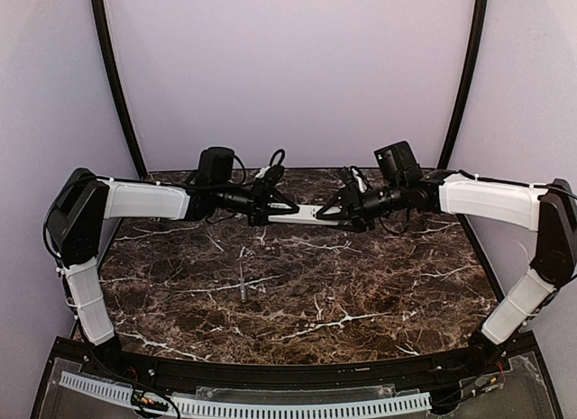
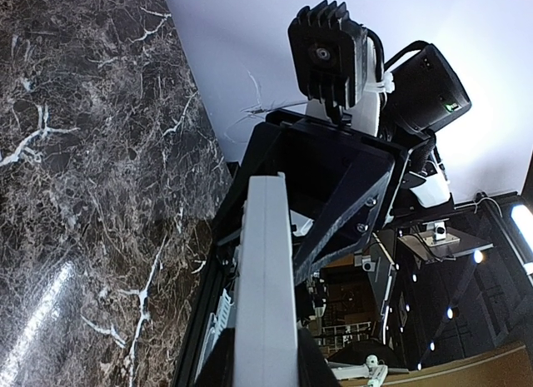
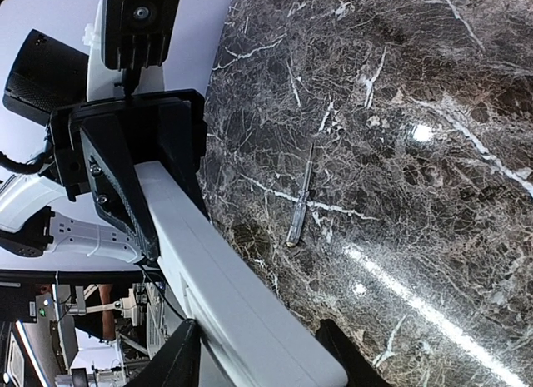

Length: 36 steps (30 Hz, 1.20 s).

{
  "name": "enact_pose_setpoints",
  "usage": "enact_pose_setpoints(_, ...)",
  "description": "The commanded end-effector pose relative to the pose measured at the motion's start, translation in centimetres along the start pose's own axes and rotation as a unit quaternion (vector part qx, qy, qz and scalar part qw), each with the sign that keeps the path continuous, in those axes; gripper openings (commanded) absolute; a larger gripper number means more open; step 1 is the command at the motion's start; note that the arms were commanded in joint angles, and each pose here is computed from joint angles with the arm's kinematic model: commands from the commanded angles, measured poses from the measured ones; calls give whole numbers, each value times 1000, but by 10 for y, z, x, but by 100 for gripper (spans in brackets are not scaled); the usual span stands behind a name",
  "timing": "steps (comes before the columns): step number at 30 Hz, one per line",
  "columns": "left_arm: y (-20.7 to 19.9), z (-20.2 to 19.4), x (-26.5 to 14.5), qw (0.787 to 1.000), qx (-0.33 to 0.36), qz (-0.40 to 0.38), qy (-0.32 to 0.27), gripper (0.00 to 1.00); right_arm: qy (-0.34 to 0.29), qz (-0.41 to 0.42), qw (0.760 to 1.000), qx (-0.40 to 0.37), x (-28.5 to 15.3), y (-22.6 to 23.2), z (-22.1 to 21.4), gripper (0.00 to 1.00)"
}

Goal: Unload the batteries from the remote control

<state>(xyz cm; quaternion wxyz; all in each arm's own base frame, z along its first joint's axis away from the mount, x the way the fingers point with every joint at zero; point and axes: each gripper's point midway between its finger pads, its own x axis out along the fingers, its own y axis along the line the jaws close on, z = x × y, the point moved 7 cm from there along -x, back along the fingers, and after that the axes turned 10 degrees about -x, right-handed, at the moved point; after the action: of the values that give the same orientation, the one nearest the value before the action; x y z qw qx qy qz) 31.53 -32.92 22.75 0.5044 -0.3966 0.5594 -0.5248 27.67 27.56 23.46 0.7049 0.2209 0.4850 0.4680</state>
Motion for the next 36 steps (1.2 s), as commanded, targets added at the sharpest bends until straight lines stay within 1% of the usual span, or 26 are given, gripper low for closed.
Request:
enact_pose_setpoints(1,-21,-5,-2,1000,27,-14,8,0,2,-9,1000,-10,-1,-5,-9,45)
enact_pose_setpoints(6,-22,-5,-2,999,28,-15,9,0,2,-8,1000,-8,-4,-7,-13,50)
enact_pose_setpoints(11,-22,-5,-2,999,28,-15,10,1,0,0,1000,-8,-7,-4,-12,59)
enact_pose_setpoints(16,-22,-5,-2,999,29,-14,9,0,-9,8,1000,-14,-13,5,-10,65)
enact_pose_setpoints(21,-20,-5,-2,1000,27,-12,9,0,-20,6,1000,-17,-20,11,-10,65)
enact_pose_setpoints(33,-21,-5,-2,1000,27,-12,8,0,-32,-35,999,-9,-34,10,-17,63)
enact_pose_setpoints(36,-21,-6,-2,1000,27,-13,8,0,-34,-41,999,-9,-34,10,-17,59)
